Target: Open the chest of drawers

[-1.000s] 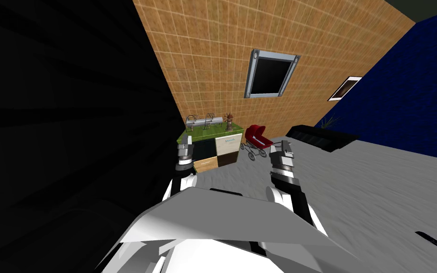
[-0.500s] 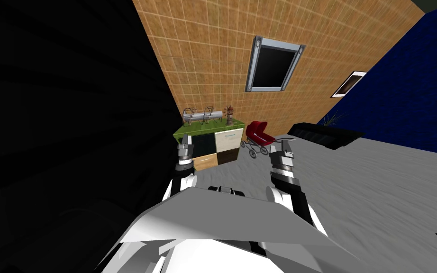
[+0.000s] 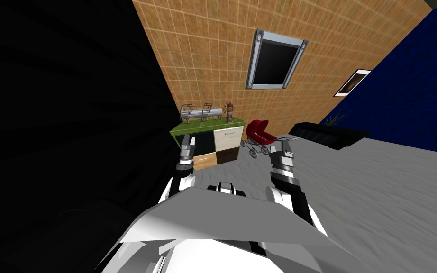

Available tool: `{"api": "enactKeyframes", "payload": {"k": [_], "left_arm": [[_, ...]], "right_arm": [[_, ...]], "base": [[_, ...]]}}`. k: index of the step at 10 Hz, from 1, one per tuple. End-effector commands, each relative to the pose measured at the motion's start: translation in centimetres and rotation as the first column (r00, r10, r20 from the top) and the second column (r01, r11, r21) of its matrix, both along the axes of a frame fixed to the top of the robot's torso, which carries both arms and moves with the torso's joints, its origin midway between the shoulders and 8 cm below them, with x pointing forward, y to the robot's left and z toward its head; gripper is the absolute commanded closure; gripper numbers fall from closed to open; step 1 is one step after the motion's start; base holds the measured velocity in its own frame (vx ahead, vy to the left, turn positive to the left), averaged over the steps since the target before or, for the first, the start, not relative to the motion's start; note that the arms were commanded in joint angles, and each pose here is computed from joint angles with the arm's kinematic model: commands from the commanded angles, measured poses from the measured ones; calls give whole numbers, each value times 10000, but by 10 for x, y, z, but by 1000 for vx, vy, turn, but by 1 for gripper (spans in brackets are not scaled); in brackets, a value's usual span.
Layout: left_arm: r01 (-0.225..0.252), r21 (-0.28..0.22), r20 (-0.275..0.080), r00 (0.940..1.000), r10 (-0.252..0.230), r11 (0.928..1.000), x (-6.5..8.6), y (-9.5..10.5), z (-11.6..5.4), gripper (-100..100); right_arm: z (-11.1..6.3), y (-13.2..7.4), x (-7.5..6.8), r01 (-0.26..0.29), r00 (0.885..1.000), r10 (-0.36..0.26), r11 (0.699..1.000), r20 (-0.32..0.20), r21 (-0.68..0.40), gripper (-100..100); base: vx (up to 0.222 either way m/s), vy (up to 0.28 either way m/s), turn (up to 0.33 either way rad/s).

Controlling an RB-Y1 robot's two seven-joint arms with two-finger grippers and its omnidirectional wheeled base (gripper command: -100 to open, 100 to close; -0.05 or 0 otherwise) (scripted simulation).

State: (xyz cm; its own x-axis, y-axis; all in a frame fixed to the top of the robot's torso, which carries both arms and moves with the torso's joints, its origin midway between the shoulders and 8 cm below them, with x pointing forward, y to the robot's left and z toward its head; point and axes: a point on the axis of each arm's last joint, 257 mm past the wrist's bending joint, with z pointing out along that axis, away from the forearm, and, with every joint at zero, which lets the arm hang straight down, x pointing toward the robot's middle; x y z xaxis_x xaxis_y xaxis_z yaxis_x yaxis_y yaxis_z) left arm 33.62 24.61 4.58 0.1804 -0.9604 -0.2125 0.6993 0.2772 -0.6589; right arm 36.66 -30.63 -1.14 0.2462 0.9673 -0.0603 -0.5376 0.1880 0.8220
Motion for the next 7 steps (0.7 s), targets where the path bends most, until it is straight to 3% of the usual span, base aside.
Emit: {"api": "enactKeyframes", "payload": {"k": [1, 3, 5, 7], "left_arm": [[142, 344, -641, 9979, -120, 9993, 13, 3, -23, -100], [99, 361, -1218, 9925, -54, 9993, 27, 12, -45, -100], [62, 329, -1406, 9901, -15, 9994, 31, 15, -52, -100], [-85, 167, -1924, 9812, 116, 9998, 42, 25, -73, -100]], "right_arm": [[0, 0, 0, 0, 10000, 0, 10000, 0, 0, 0], [0, 0, 0, 0, 10000, 0, 10000, 0, 1, 0], [0, 0, 0, 0, 10000, 0, 10000, 1, 1, 0], [0, 0, 0, 0, 10000, 0, 10000, 0, 1, 0]], "base": [[146, -136, 54], [173, -133, 54], [98, -111, 21], [135, -152, 49]]}}
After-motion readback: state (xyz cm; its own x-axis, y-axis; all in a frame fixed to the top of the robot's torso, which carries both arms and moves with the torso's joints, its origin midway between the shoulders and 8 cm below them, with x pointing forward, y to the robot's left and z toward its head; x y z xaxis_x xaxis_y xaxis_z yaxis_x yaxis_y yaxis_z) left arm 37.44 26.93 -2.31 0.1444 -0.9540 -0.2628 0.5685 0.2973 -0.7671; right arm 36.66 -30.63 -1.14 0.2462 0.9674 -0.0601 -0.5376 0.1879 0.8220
